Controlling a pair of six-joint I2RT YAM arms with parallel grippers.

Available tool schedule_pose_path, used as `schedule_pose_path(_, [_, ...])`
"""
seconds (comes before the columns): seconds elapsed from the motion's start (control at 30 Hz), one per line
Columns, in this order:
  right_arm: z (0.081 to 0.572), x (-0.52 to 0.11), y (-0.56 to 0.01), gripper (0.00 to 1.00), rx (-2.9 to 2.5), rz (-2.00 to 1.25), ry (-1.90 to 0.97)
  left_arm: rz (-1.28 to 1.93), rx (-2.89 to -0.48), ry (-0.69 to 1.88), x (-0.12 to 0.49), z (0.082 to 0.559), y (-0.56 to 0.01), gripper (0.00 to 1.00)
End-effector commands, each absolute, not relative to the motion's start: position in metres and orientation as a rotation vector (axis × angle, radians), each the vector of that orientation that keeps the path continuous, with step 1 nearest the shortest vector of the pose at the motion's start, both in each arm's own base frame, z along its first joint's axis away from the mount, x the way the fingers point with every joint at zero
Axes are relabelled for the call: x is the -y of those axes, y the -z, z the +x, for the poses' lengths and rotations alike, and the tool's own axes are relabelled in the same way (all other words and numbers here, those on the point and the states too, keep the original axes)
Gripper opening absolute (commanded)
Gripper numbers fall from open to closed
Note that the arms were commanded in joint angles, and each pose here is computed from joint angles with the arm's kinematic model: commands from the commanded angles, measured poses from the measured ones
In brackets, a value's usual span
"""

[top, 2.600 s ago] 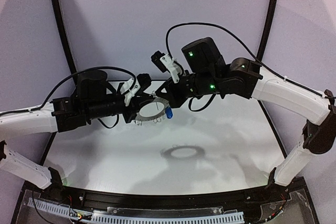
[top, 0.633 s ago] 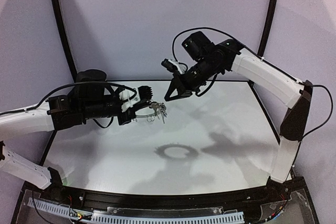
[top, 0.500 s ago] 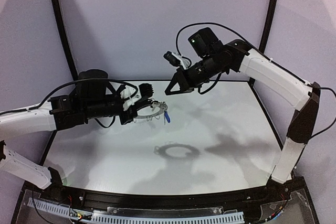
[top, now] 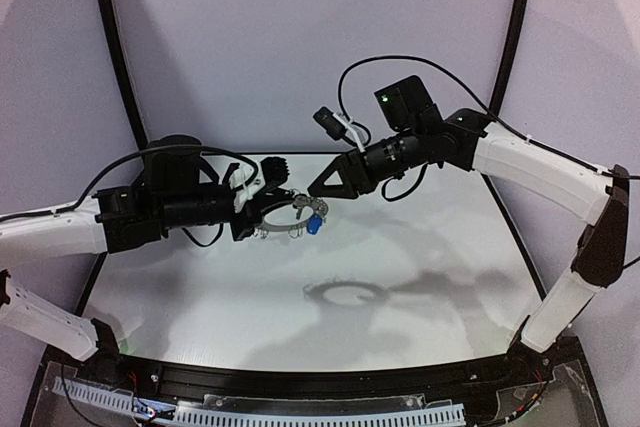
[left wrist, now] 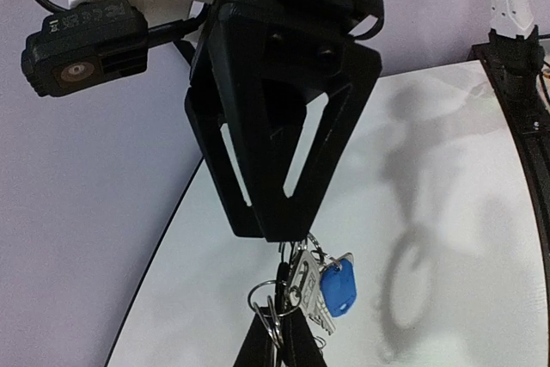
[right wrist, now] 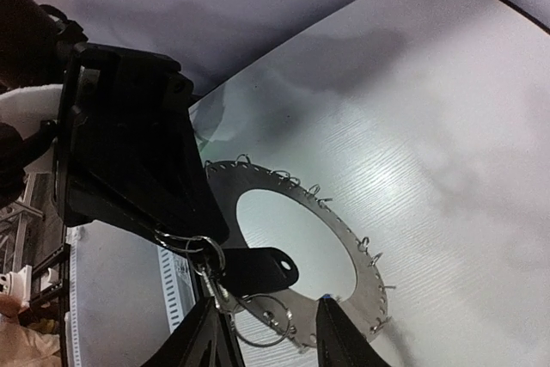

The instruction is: Remove the keys from the keyring

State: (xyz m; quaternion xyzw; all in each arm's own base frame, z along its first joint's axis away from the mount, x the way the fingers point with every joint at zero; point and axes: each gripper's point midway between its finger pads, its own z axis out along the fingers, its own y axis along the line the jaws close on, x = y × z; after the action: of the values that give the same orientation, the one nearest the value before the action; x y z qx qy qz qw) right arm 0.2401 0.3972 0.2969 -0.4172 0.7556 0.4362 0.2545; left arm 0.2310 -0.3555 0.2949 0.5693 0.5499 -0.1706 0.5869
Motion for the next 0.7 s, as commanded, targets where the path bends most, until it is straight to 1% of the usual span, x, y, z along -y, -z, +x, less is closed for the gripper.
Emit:
schedule_pose_path(0.0, [0.235,-0.402,-0.328,0.42,-1.813,-1.204,-1.211,1.350,-1.160,0.479,0.354,0.207,-0.322,0.01])
schedule_pose_path(0.17, [0.219,-0.406,-0.334,0.43,-1.706,-1.320,-1.292,1.374,-1.141,0.528,0.351,0.194,-0.324,0.01])
schedule_pose_path(0.4, [0.201,-0.413,-0.339,0.43,-1.690,-1.388,-1.479,1.377,-1.143,0.507,0.352,0.197,-0.323,0.01])
schedule_pose_path(0.67, [0.209,-0.421,-0.321,0.43,-1.824,-1.371,-1.459,1.383,-1.129,0.479,0.353,0.201,-0.322,0.01])
